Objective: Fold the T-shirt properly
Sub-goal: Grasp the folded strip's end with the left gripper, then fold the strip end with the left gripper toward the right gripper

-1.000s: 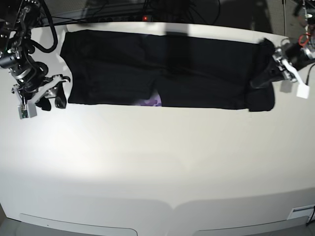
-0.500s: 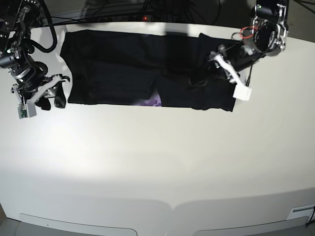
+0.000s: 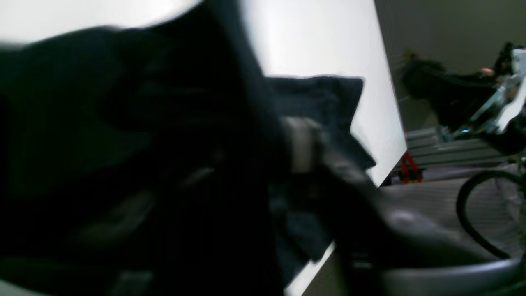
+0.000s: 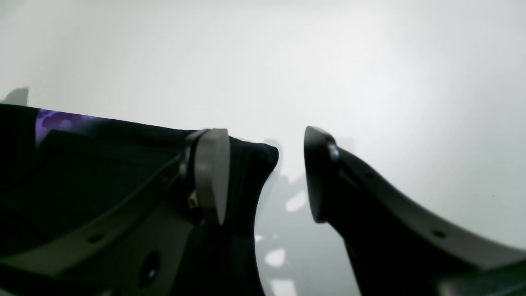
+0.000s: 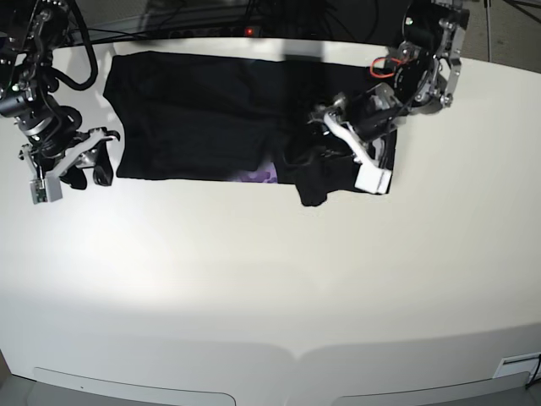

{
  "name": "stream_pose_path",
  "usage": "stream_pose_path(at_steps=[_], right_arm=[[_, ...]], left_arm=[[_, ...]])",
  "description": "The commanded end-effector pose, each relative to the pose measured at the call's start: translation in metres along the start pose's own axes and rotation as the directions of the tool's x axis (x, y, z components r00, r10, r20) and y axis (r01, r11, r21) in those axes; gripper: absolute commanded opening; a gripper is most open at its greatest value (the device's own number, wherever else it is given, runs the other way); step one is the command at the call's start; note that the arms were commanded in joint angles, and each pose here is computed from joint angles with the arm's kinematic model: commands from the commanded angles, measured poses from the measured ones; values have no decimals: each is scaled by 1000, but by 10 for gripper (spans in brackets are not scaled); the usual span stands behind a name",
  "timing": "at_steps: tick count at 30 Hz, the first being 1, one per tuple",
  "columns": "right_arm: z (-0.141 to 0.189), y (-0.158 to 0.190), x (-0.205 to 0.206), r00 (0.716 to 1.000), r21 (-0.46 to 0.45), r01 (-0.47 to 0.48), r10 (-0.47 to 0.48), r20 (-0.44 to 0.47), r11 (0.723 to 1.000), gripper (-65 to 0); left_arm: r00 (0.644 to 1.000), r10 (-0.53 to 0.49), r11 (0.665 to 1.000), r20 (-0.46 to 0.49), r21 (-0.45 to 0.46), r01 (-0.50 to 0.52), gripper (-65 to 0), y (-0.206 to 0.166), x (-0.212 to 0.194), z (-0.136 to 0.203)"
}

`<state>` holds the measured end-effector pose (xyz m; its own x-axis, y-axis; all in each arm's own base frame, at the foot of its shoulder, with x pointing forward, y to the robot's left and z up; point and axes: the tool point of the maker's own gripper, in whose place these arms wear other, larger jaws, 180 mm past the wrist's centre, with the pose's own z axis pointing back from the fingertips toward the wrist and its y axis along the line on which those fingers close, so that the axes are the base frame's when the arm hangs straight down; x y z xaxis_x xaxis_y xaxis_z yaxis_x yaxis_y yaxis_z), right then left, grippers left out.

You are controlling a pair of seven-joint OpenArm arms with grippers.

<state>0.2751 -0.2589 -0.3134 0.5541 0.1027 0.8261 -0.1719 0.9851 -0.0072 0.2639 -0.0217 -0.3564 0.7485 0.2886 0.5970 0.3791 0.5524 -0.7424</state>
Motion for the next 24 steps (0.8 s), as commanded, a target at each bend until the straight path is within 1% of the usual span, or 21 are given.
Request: stream_pose_path(at_steps=[1, 2, 3, 6, 10, 11, 13, 16, 18, 21, 24], right_arm=[[3, -2, 16, 999, -2, -16, 16, 49, 1000, -353], [3, -2, 15, 999, -2, -16, 16, 49, 1000, -353], [3, -2, 15, 999, -2, -16, 16, 49, 1000, -353], [3, -2, 15, 999, -2, -17, 17, 49, 1000, -353], [3, -2, 15, 999, -3, -17, 17, 48, 1000, -353], [3, -2, 15, 999, -3, -16, 16, 49, 1000, -353], [3, -2, 15, 999, -2, -17, 17, 49, 1000, -353], [3, -2, 15, 999, -2, -16, 16, 49, 1000, -353], [3, -2, 15, 999, -2, -16, 16, 46, 1000, -353], [3, -2, 9, 1000, -2, -16, 16, 14, 1000, -353], [3, -3, -4, 998, -2, -16, 16, -59, 1000, -353]], left_arm=[[999, -19, 999, 44, -46, 21, -362, -13, 16, -3], [999, -27, 998, 41, -55, 29, -327, -15, 17, -5], [999, -32, 997, 37, -63, 34, -311, -18, 17, -7], [999, -50, 995, 11, -85, 51, -310, -26, 15, -12], [996, -69, 994, -50, -91, 64, -310, -26, 6, -13], [994, -80, 993, -68, -95, 73, -310, -26, 3, -11], [985, -133, 984, -107, -129, 119, -311, -27, -4, -6], [978, -167, 977, -121, -150, 148, -311, -23, -5, 4], [975, -181, 977, -129, -138, 163, -311, -17, -4, 9], [964, -214, 975, -160, -99, 200, -311, -1, -4, 20], [935, -273, 962, -228, -34, 272, -311, 23, -10, 34]])
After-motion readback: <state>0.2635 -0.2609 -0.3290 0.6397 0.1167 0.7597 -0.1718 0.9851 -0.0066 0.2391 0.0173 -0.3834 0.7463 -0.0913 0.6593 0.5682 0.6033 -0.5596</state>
